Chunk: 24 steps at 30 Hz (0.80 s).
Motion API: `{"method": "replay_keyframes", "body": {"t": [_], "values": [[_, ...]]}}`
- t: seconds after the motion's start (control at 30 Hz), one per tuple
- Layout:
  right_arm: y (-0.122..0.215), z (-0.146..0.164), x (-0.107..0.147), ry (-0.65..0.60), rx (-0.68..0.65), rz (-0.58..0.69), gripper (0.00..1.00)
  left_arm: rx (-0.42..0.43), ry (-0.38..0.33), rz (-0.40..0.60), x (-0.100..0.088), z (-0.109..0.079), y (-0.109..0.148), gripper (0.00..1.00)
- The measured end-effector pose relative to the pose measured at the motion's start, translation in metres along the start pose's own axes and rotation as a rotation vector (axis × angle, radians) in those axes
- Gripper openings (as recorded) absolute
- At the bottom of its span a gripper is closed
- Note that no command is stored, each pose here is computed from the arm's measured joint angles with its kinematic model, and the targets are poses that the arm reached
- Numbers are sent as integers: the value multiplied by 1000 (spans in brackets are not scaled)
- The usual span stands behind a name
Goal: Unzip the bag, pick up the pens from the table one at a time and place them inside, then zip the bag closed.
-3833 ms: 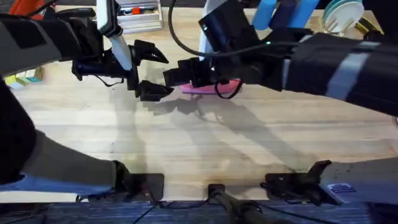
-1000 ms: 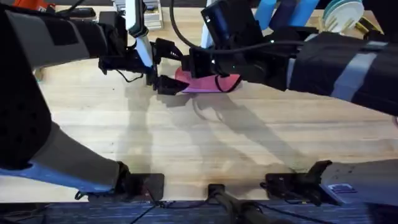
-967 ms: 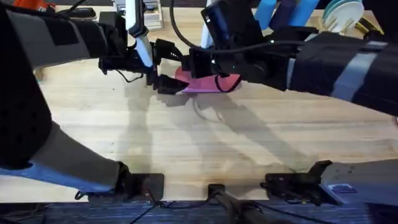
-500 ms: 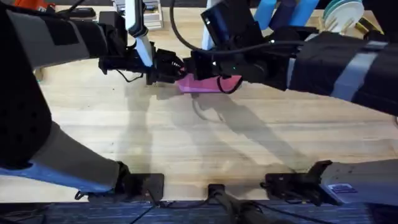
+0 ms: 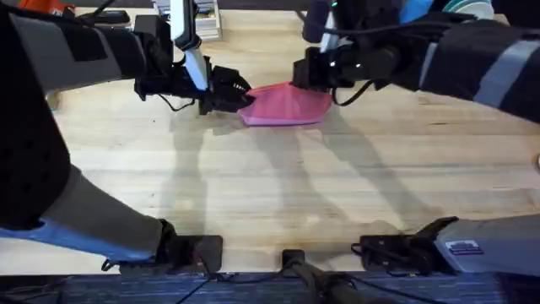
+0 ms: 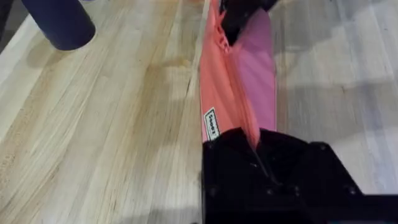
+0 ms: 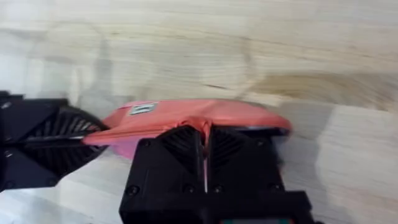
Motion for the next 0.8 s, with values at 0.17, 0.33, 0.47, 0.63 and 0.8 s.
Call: {"method": "replay_keyframes", "body": {"t": [0.17,0.33,0.47,0.63,0.8], "values": [[1,-27,-5,-35,35,22,29,0,2,-3,0,0,0,43],[3,-56,-11,-77,85,31,29,2,2,-3,-1,0,0,43],[5,-77,-20,-118,119,16,29,3,3,-4,-1,-1,0,43],[11,-112,-33,-176,201,-30,29,6,11,-3,-1,-2,0,43],[16,-136,-36,-216,263,-40,29,8,15,-3,0,-2,0,42]]}}
Point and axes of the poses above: each hand's point on the last joint's axis, 136 mm out from that joint toward the fingers, its own y axis back along the fingers, its own z axis along the line the jaws close on, x = y × z, the point moved 2 cm from there along y, back along the fingers, and after that the axes turned 6 degrees about -y, right-handed, at the moved point
